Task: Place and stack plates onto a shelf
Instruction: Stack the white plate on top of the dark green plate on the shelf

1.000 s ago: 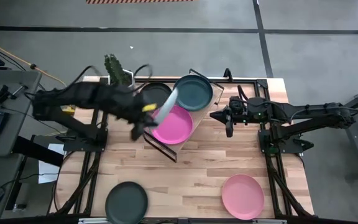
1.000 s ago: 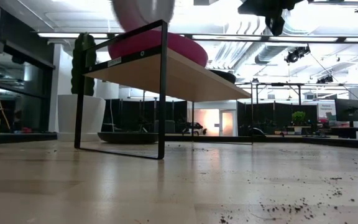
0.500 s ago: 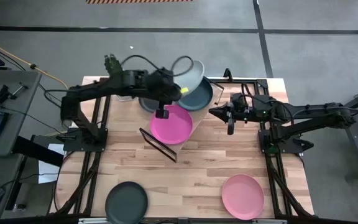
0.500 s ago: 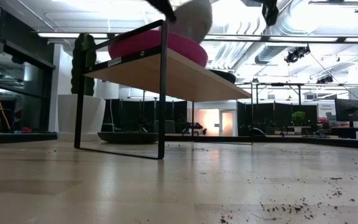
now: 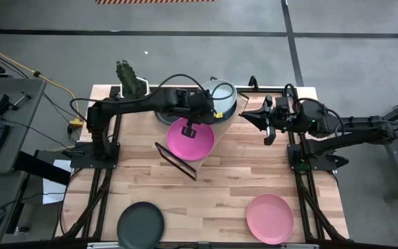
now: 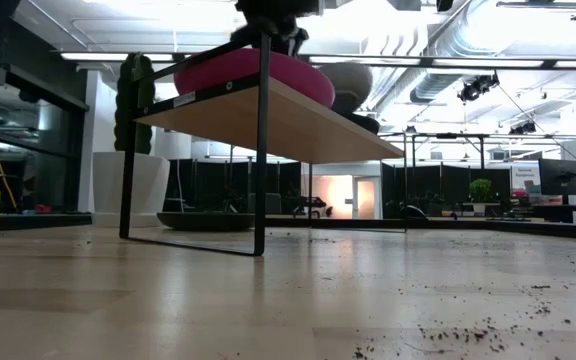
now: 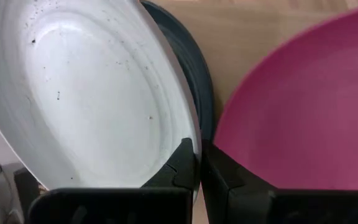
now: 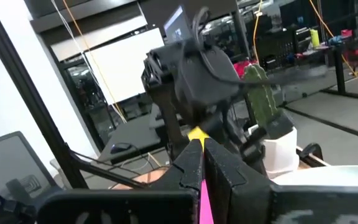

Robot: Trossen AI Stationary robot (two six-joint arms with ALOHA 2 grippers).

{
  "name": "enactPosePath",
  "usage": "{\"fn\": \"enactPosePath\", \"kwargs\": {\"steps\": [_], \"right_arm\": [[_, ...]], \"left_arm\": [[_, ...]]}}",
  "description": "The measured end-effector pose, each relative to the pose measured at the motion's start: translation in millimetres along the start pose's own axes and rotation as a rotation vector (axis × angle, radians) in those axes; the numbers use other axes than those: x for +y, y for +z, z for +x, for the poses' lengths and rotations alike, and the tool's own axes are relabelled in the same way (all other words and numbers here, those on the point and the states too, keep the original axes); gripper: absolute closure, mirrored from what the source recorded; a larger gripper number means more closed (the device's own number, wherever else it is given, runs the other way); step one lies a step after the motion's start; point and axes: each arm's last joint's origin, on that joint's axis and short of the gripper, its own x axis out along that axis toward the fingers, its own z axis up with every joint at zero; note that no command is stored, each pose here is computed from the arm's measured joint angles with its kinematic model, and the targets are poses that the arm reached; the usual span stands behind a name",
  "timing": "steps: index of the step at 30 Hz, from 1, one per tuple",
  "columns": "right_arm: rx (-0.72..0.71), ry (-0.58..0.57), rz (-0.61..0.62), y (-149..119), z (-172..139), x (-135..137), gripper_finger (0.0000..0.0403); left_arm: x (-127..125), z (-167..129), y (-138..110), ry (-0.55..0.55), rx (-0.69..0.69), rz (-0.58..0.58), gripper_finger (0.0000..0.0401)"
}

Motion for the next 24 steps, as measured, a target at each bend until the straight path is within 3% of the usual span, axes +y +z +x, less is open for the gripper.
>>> {"fn": "enactPosePath", "kwargs": {"steps": [6, 24], "right_arm": [[0.004, -0.01, -0.001, -1.2, 1.6, -0.4, 0.0403], [0.008, -0.023, -0.016, -1.9, 1.8, -0.9, 0.0403]], "left_arm": [[-2.6, 10.6, 2.6, 0.019, 0.039, 0.01, 0.04], [1.7, 14.4, 7.9, 0.053, -0.011, -0.033, 0.0385]]}}
